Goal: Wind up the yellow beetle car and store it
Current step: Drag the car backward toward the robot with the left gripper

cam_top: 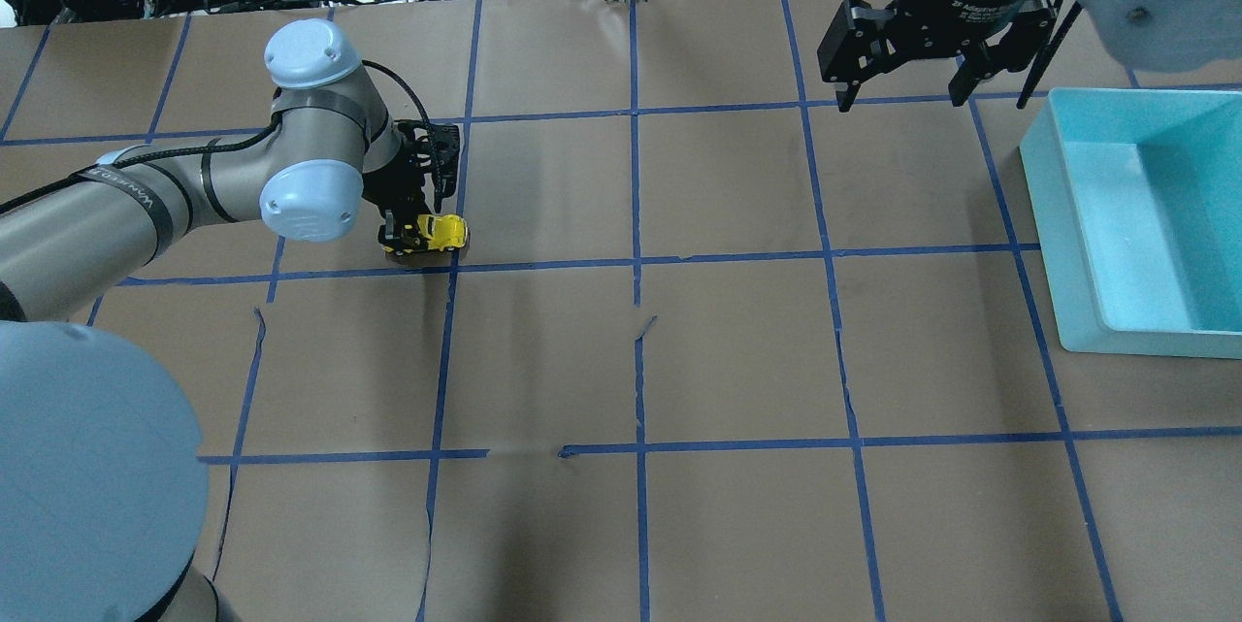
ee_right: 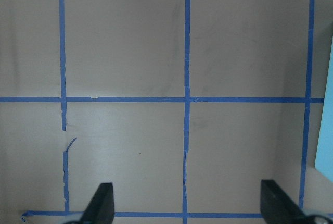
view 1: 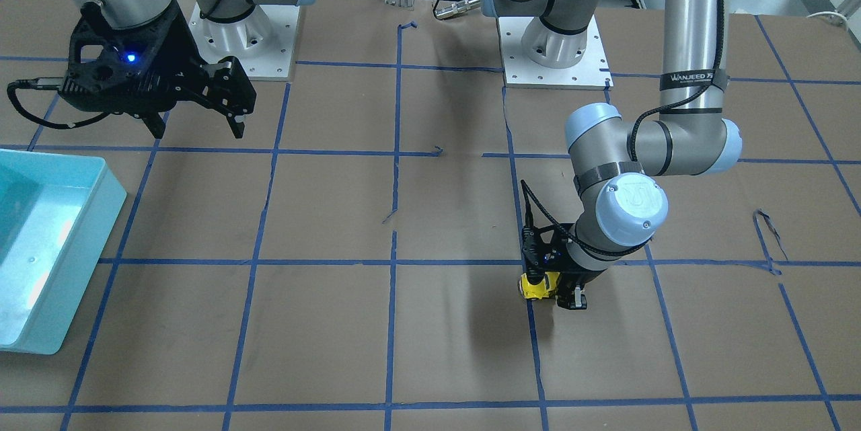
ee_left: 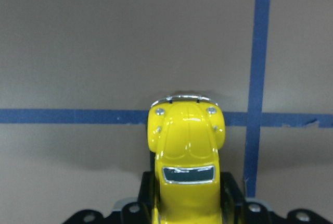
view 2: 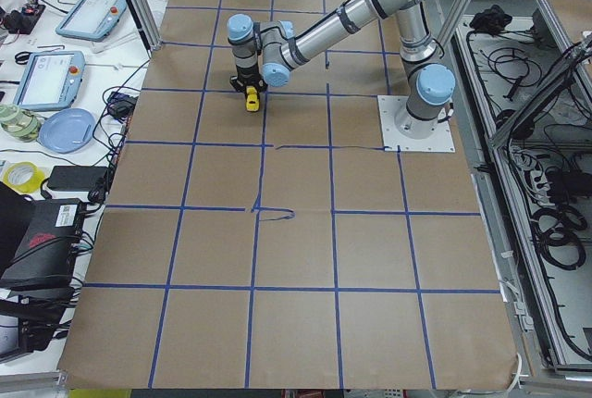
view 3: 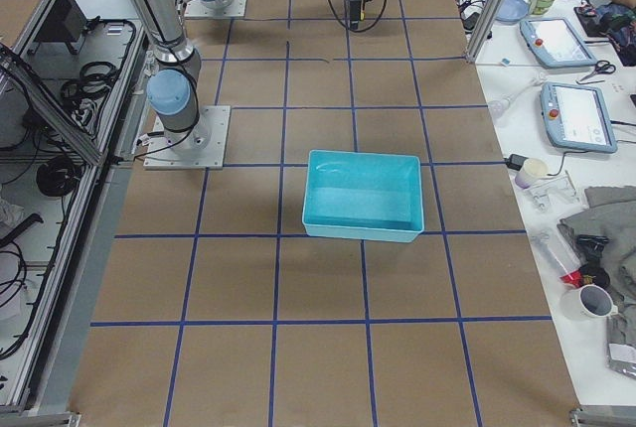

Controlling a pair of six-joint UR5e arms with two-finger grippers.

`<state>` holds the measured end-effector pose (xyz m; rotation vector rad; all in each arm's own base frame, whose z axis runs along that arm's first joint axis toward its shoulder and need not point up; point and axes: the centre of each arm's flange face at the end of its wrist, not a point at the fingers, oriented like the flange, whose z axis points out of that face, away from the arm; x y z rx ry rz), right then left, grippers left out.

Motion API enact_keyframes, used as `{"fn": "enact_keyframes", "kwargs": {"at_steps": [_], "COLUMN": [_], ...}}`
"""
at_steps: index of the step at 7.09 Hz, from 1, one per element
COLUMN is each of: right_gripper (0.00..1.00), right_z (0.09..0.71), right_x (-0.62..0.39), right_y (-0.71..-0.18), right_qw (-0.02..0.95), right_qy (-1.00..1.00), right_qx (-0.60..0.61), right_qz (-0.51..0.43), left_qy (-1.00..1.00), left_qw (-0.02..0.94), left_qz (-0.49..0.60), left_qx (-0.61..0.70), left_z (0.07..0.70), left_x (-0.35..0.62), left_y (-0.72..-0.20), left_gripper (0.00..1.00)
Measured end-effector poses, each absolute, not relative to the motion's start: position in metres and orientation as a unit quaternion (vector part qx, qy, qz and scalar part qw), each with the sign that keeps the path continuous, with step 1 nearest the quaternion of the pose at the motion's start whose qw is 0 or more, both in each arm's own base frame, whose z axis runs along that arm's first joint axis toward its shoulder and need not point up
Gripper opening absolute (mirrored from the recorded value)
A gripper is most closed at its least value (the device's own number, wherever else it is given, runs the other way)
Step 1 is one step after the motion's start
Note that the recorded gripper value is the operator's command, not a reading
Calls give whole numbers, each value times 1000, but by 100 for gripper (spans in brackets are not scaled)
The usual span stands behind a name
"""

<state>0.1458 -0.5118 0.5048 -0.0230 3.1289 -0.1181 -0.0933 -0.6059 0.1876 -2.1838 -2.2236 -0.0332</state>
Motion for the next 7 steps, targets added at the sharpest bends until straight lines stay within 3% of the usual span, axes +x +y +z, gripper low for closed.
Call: {"fn": "enact_keyframes", "kwargs": {"at_steps": [7], "right_gripper": [100], "right_z": [504], "right_x": [146], "right_y": [-512], "right_qw": [5], "right_qy": [999], "right_qx": [-7], "right_qz": [-36], "left_qy": [-708], "left_qw": [4], "left_qz": [-2], "left_qx": [-707], "left_z": [183], "left_x": [-39], "left_y": [-604], "left_gripper": [19]}}
